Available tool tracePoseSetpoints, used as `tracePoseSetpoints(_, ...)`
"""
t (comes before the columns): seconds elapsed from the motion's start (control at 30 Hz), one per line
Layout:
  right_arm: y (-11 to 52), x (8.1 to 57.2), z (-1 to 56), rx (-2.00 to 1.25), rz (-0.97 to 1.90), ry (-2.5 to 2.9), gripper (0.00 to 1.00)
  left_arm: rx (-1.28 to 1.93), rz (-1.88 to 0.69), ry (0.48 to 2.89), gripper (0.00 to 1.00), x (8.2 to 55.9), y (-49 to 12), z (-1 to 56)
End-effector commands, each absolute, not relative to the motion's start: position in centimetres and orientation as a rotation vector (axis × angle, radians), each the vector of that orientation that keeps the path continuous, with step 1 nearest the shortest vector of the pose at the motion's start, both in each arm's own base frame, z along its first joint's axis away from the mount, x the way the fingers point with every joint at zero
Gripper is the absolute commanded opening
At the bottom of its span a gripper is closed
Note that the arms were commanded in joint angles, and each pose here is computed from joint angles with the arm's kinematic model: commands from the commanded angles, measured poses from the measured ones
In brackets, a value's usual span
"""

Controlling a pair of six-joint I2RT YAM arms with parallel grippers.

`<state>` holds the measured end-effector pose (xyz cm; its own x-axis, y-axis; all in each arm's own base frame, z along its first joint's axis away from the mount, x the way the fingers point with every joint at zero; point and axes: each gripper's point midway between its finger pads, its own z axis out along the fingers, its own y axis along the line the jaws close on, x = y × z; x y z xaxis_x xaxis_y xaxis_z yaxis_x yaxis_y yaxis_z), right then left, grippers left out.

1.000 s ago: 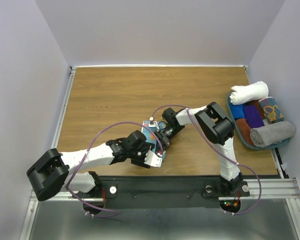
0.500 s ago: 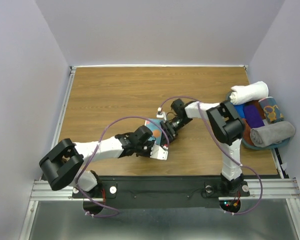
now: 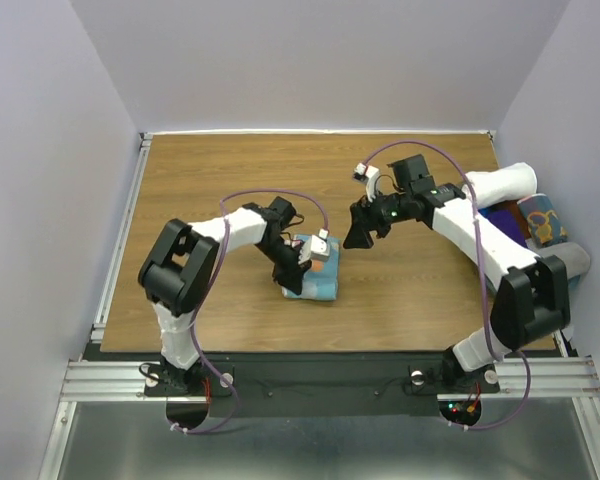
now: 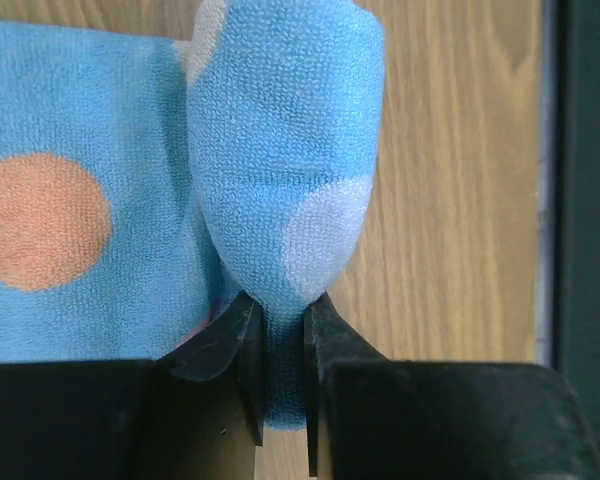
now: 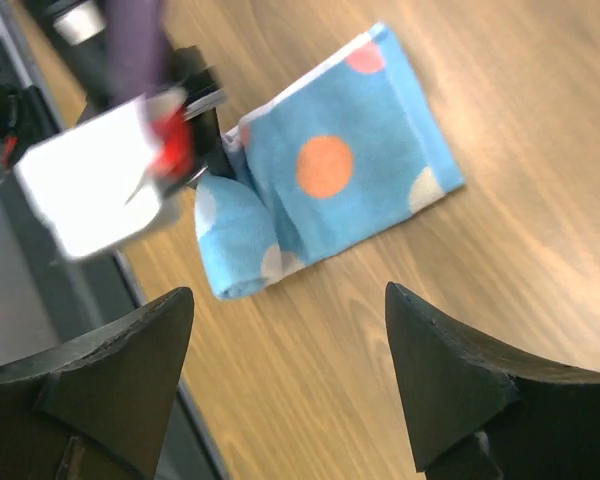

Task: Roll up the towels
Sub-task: Roll the towel

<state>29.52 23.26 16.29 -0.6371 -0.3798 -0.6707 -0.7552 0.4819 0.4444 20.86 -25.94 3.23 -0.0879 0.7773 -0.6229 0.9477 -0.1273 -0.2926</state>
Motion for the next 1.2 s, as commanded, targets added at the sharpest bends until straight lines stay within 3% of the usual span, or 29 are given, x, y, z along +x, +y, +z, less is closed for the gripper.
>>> tracePoseSetpoints(0.0,22.2,29.4,17.1,-0.989,0.877,2.152,0.82,1.97,-1.279,2.2,0.0,16.5,-22.0,0.9)
tracePoseSetpoints(0.17,22.8,27.2,17.3,-1.121,0.802,2.075,0.84,1.91,-1.331,2.341,0.0,18.5,-22.7,-0.1)
tracePoseSetpoints(0.2,22.7,27.0,17.2,-1.157,0.728,2.057,0.93,1.912,-1.324,2.349,0.0,19.2,-23.0,-0.3)
tracePoseSetpoints(0.23,23.0,26.6,17.0,-1.195,0.698,2.042,0.93,1.903,-1.328,2.36,0.0,19.5,-23.2,-0.4)
tracePoseSetpoints(0.73,31.4,22.4,9.7,-1.642,0.401,1.816,0.94,1.876,-1.431,2.422,0.0,20.3,-23.8,-1.4)
tracePoseSetpoints(0.83,32.1,21.7,7.5,-1.711,0.353,1.781,0.92,1.862,-1.431,2.408,0.05,20.7,-24.0,-1.1)
tracePoseSetpoints(0.93,32.3,20.8,5.5,-1.765,0.361,1.789,0.84,1.825,-1.434,2.386,0.11,21.6,-24.3,-0.5)
tracePoseSetpoints(1.07,31.9,19.6,3.0,-1.813,0.395,1.837,0.24,1.795,-1.414,2.332,0.18,22.8,-24.4,0.5)
tracePoseSetpoints(1.13,31.7,18.9,2.7,-1.84,0.436,1.832,0.1,1.773,-1.39,2.297,0.28,23.5,-24.5,1.5)
tracePoseSetpoints(1.17,31.6,18.5,2.6,-1.842,0.45,1.838,0.01,1.757,-1.368,2.272,0.39,24.2,-24.5,1.7)
